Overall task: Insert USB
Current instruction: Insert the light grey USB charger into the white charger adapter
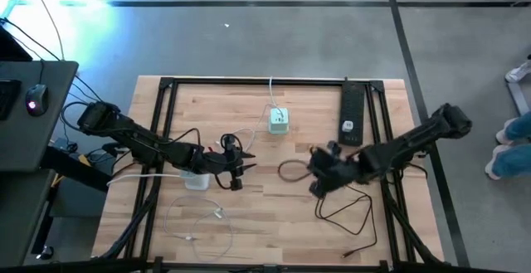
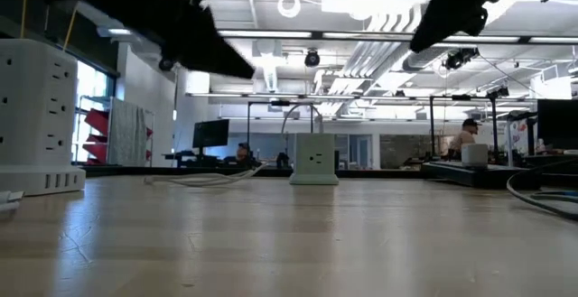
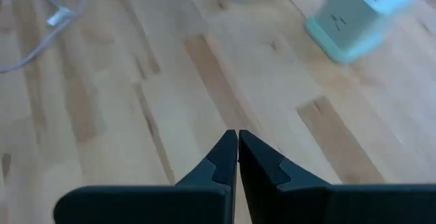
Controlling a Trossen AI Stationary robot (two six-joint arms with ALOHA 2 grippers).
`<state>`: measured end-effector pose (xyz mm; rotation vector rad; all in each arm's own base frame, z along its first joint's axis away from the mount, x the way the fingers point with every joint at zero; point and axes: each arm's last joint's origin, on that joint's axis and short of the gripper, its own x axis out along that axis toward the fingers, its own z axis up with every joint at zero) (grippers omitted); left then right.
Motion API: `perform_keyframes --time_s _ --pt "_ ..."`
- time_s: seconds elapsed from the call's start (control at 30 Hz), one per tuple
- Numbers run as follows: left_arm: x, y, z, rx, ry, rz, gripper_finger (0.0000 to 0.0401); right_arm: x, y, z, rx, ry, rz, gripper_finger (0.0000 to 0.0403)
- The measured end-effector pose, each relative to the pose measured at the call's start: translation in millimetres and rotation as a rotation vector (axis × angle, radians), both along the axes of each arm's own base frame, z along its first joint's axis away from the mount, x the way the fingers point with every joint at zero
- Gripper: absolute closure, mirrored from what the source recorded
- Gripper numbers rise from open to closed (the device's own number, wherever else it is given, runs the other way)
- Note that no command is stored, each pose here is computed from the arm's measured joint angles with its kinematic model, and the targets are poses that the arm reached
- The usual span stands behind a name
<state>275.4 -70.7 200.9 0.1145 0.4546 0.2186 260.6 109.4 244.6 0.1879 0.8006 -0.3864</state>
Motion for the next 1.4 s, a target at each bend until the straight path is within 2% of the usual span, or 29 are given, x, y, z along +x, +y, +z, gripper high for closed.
perform_keyframes --time_s 0.13,0.27,0.37,0.5,0.6,0.8,0.9,1.0,1.1,1.23,1.33,1.4 --pt "5.7 -5.4 14.0 0.008 0.011 -0.021 0.0298 20.7 9.8 -23.1 -0.09 -0.041 -0.035 0.0403" --pt "3.4 -6.3 10.9 0.023 0.062 -0.029 0.0298 41.2 5.8 -44.7 -0.169 -0.084 -0.123 0.0401" --pt "1.5 -2.0 6.4 0.039 0.117 -0.017 0.0298 57.4 1.8 -58.7 -0.214 -0.1 -0.113 0.0391" --pt "3.4 8.9 4.8 0.083 0.152 -0.031 0.0298 74.0 -0.1 -73.8 -0.277 -0.086 -0.012 0.0366" --pt "7.3 18.4 7.0 0.116 0.14 -0.037 0.0298 76.6 -1.9 -77.6 -0.279 -0.034 0.095 0.0346" --pt "10.6 31.6 8.8 0.139 0.13 -0.008 0.0298 76.1 -13.0 -56.0 -0.391 -0.044 0.157 0.032" --pt "11.5 34.0 9.7 0.186 0.138 -0.028 0.0298 80.4 -16.2 -46.9 -0.336 -0.081 0.301 0.0314" --pt "10.4 27.6 16.2 0.196 0.227 -0.08 0.0298 83.1 -12.9 -45.3 -0.224 -0.103 0.548 0.0311" --pt "4.8 12.9 26.7 0.093 0.339 -0.083 0.0298 79.0 -8.8 -48.7 -0.158 -0.062 0.667 0.0311" --pt "-13.9 -10.8 29.9 -0.063 0.51 -0.058 0.0298 67.6 -2.3 -49.1 -0.15 0.019 0.696 0.0311" --pt "-28.8 -32.5 27.4 -0.225 0.595 -0.059 0.0298 62.4 7.2 -50.0 -0.15 0.039 0.724 0.0311" --pt "-38.7 -47.4 23.8 -0.333 0.662 -0.071 0.0298 55.1 12.2 -53.6 -0.167 0.106 0.753 0.0311"
